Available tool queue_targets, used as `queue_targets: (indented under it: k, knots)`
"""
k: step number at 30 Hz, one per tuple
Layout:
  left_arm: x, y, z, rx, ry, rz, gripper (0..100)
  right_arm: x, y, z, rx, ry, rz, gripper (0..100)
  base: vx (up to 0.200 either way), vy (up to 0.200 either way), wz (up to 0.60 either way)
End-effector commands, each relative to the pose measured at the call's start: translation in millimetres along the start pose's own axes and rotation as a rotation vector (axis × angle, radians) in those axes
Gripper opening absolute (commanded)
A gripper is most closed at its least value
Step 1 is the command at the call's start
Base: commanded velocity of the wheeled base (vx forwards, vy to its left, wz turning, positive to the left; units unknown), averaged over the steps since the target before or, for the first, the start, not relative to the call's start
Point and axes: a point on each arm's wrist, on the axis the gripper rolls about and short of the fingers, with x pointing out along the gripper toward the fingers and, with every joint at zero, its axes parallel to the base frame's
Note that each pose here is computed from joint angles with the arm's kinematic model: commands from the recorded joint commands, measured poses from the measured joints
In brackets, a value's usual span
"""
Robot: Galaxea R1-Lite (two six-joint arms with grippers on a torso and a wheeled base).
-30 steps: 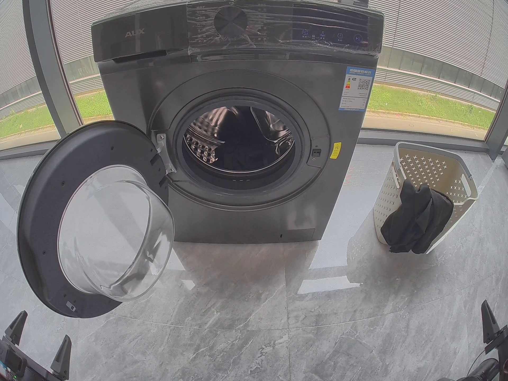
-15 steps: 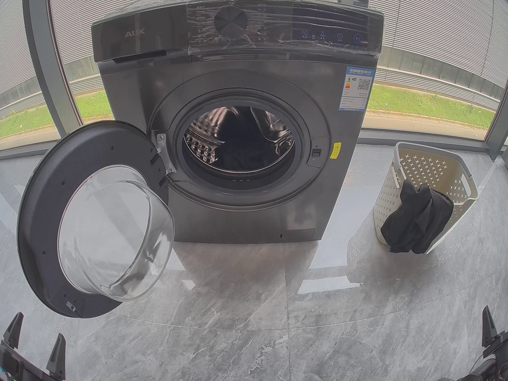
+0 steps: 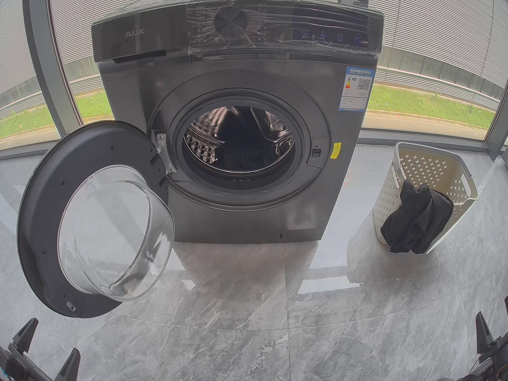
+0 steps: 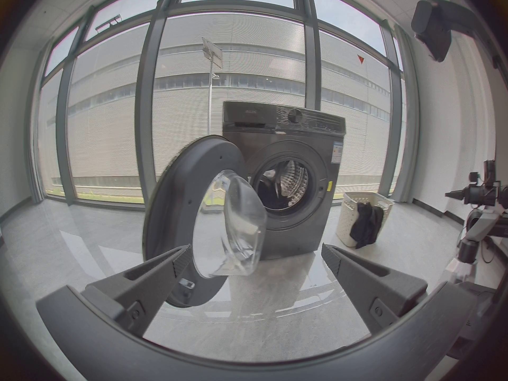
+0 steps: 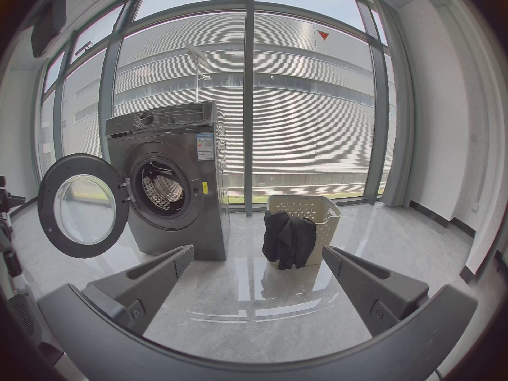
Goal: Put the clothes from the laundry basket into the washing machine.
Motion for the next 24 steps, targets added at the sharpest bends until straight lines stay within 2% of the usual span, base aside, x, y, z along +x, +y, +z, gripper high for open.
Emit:
queue_targets:
  k: [1, 2, 4, 6, 7, 9, 11, 14, 21, 24]
  knots:
    - [-0.1, -0.1, -3.6, -0.013, 0.001, -0.003, 100, 0.6, 1.4, -5.9, 0.015, 0.008, 0.069, 100, 0.0, 0.0, 0.0]
    - [-0.1, -0.1, -3.6, -0.013, 0.001, -0.003, 100, 0.6, 1.4, -5.9, 0.015, 0.008, 0.069, 100, 0.0, 0.0, 0.0]
    - [-0.4, 3.1, -4.4, 0.026, 0.008, 0.138, 100, 0.6, 1.1, -6.1, 0.007, 0.009, 0.047, 100, 0.0, 0.0, 0.0]
    - [-0.1, 4.4, -5.6, 0.034, 0.011, 0.196, 100, 0.6, 1.1, -6.1, 0.006, 0.009, 0.044, 100, 0.0, 0.0, 0.0]
    - [-0.1, 4.1, -5.7, 0.031, 0.012, 0.183, 100, 0.6, 1.1, -6.1, 0.004, 0.009, 0.046, 100, 0.0, 0.0, 0.0]
    - [0.0, 3.1, -10.0, 0.052, 0.055, 0.131, 100, 0.6, 1.1, -6.1, 0.001, 0.009, 0.047, 100, 0.0, 0.0, 0.0]
    - [-0.6, 1.8, -10.9, 0.052, 0.075, 0.075, 100, 0.6, 1.1, -6.1, 0.001, 0.009, 0.049, 100, 0.0, 0.0, 0.0]
    - [-0.1, 1.9, -10.5, 0.057, 0.061, 0.074, 100, 0.6, 1.0, -5.8, 0.009, 0.006, 0.049, 100, 0.0, 0.0, 0.0]
    - [-0.1, 2.0, -10.4, 0.045, 0.06, 0.08, 100, 0.6, 1.0, -5.9, -0.004, 0.007, 0.052, 100, 0.0, 0.0, 0.0]
    - [0.0, 2.4, -10.6, 0.054, 0.06, 0.1, 100, 0.6, 1.0, -5.9, -0.004, 0.007, 0.052, 100, 0.0, -0.067, 0.0]
